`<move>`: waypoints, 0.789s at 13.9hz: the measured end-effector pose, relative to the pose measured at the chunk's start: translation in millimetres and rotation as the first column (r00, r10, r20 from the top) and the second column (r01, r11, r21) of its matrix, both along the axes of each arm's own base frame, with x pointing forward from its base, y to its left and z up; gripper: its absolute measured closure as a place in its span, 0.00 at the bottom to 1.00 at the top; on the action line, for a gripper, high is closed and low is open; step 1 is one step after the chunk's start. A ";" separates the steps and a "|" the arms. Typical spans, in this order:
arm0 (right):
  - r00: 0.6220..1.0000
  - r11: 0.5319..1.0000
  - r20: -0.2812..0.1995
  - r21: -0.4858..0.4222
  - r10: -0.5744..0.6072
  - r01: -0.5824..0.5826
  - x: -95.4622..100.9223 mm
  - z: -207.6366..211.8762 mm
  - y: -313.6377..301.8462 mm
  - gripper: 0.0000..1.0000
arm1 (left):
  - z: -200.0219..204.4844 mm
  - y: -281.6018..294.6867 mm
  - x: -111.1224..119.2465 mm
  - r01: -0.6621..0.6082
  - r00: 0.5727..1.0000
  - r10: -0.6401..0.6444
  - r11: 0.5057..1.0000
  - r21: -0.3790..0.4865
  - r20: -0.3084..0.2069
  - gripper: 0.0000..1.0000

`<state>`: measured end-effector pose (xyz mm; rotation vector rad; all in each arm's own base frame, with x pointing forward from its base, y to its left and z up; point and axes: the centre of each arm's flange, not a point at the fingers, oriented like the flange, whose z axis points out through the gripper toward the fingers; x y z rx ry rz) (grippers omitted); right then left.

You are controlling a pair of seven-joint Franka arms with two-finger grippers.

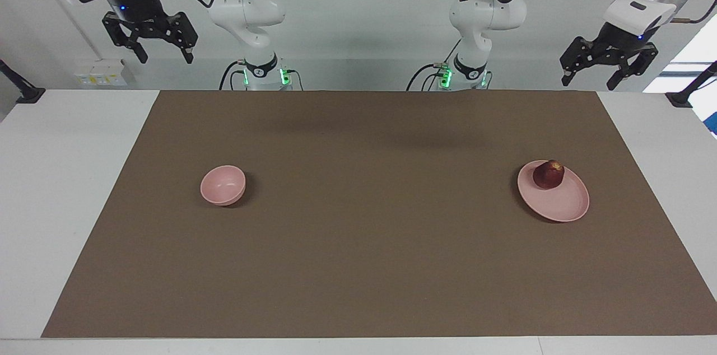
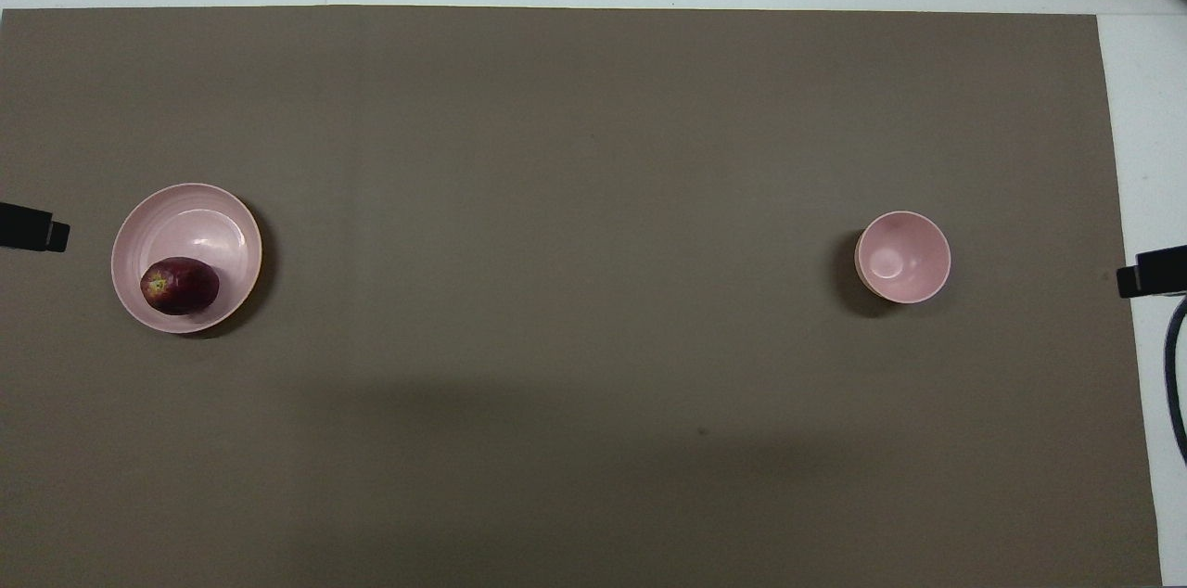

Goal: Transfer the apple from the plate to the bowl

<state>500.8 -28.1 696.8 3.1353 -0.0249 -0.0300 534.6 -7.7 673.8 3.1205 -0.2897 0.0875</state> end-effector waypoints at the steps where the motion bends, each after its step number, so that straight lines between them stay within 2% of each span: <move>1: 1.000 1.000 0.000 0.000 0.000 0.000 0.0 0.0 0.0 0.00 | -5.5 0.3 1.4 0.005 1.000 -0.005 1.000 0.000 0.004 0.00; 5: 1.000 1.000 0.000 0.000 -0.002 0.002 -0.1 0.0 -1.1 0.00 | -40.7 5.3 8.3 0.054 0.999 -0.054 0.999 0.002 -0.006 0.00; 8: 1.000 1.000 0.000 0.001 -0.002 0.002 -0.1 0.0 -1.2 0.00 | -83.9 10.4 16.8 0.082 0.997 -0.082 0.997 0.005 0.004 0.00; 11: 1.000 1.000 0.000 0.001 -0.002 0.002 -0.1 0.0 -1.1 0.00 | -120.9 39.2 17.5 0.052 0.999 -0.052 0.999 0.006 -0.003 0.00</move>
